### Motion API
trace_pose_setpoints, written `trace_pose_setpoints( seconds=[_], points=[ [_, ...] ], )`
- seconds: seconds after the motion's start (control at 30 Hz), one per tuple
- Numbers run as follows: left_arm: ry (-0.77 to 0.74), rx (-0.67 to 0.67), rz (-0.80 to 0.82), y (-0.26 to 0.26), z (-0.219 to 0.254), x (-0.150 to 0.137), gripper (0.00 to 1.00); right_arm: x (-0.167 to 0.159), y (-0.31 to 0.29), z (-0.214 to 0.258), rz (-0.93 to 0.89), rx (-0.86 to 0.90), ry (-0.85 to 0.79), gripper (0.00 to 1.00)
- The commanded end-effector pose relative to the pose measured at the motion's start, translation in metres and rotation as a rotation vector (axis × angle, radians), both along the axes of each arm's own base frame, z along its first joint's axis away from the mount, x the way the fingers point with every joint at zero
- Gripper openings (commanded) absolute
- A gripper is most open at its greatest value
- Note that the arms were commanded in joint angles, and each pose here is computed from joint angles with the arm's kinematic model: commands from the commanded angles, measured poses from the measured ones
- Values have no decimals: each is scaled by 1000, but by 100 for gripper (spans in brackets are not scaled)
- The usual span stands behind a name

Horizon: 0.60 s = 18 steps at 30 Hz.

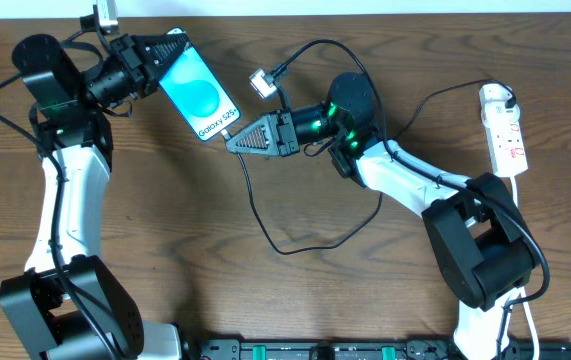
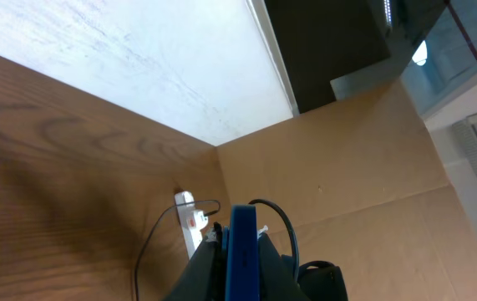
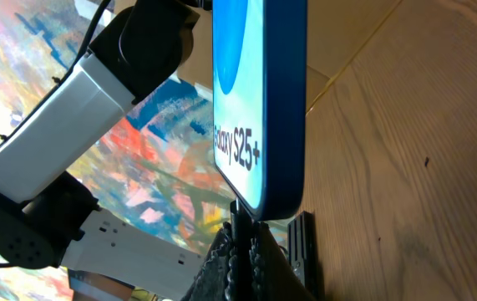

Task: Plug charger to phone and switch on socket

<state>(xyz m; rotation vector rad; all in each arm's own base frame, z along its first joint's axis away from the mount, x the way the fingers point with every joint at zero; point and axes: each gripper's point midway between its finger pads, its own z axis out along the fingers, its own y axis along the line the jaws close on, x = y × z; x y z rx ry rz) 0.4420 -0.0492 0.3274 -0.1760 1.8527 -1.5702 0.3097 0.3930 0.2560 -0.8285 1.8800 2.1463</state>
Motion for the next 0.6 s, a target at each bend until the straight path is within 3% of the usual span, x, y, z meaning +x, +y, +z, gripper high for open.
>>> trace_pose_setpoints(
  seconds=[0.0,0.57],
  points=[
    [4,-12,-34,-5,5,-5,7,9,2,6,-43,17,-14,1],
    [-7,-4,-35,-5,5,-5,7,10,3,7,-44,6,27,1]
  ],
)
